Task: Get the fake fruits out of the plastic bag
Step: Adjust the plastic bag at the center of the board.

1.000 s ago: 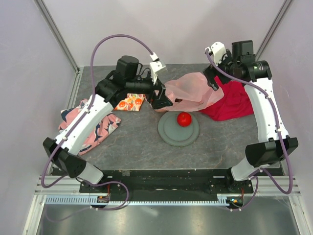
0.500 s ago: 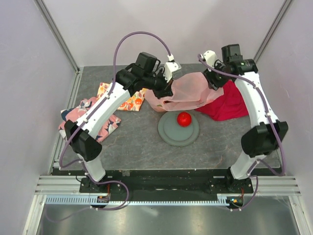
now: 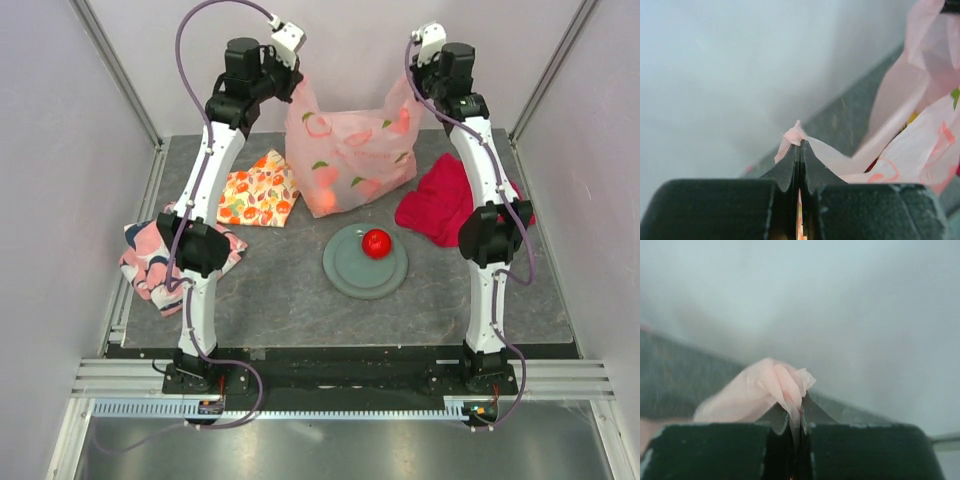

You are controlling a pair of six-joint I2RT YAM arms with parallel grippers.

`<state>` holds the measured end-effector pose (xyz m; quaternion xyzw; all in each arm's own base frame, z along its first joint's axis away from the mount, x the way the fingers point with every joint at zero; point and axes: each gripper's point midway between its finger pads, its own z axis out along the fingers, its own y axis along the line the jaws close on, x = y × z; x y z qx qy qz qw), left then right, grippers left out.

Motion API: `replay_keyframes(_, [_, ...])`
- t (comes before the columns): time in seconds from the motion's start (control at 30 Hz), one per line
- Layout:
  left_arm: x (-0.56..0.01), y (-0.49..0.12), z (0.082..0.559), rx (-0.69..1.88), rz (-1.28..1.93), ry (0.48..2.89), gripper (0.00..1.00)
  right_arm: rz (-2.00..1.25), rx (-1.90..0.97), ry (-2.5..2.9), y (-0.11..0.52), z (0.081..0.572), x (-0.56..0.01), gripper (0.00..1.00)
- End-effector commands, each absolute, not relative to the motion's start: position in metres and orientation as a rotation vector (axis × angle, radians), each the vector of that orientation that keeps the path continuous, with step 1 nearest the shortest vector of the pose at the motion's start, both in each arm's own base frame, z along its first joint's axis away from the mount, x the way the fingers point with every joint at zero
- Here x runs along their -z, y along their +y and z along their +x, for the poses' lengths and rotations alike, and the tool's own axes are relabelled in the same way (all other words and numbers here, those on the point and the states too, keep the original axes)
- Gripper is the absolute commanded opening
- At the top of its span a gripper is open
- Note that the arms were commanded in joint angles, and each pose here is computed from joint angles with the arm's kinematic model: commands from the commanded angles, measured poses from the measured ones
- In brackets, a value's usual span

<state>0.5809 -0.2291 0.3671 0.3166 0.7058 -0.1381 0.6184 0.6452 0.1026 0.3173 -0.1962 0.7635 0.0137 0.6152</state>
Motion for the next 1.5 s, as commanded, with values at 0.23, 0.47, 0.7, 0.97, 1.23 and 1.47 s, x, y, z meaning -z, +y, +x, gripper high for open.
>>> replay_keyframes(0.23, [-0.572, -0.249, 0.48, 0.293, 0.75, 1.072, 0.02, -0.198, 0.063, 1.161, 0.052, 0.559, -0.555, 0.0])
replay_keyframes(0.47, [-0.369, -0.24, 0.409, 0.516, 0.876, 1.559, 0.02, -0.39, -0.114, 1.673, 0.08, 0.515, -0.344, 0.0])
replay_keyframes(0.7, [-0.287, -0.25, 0.348, 0.727, 0.887, 1.777, 0.02, -0.539, -0.199, 2.02, 0.081, 0.412, -0.229, 0.56])
replay_keyframes(0.97, [-0.273, -0.25, 0.339, 0.779, 0.778, 1.864, 0.01, -0.799, -0.469, 1.763, 0.149, 0.371, -0.373, 0.89])
replay_keyframes(1.23, [-0.259, -0.237, 0.352, 0.721, 0.573, 1.974, 0.02, -1.038, -0.687, 1.738, 0.243, 0.343, -0.343, 0.57])
replay_keyframes(1.47, [-0.272, -0.24, 0.359, 0.779, 0.467, 1.974, 0.02, -1.129, -0.828, 1.905, 0.275, 0.347, -0.266, 0.26])
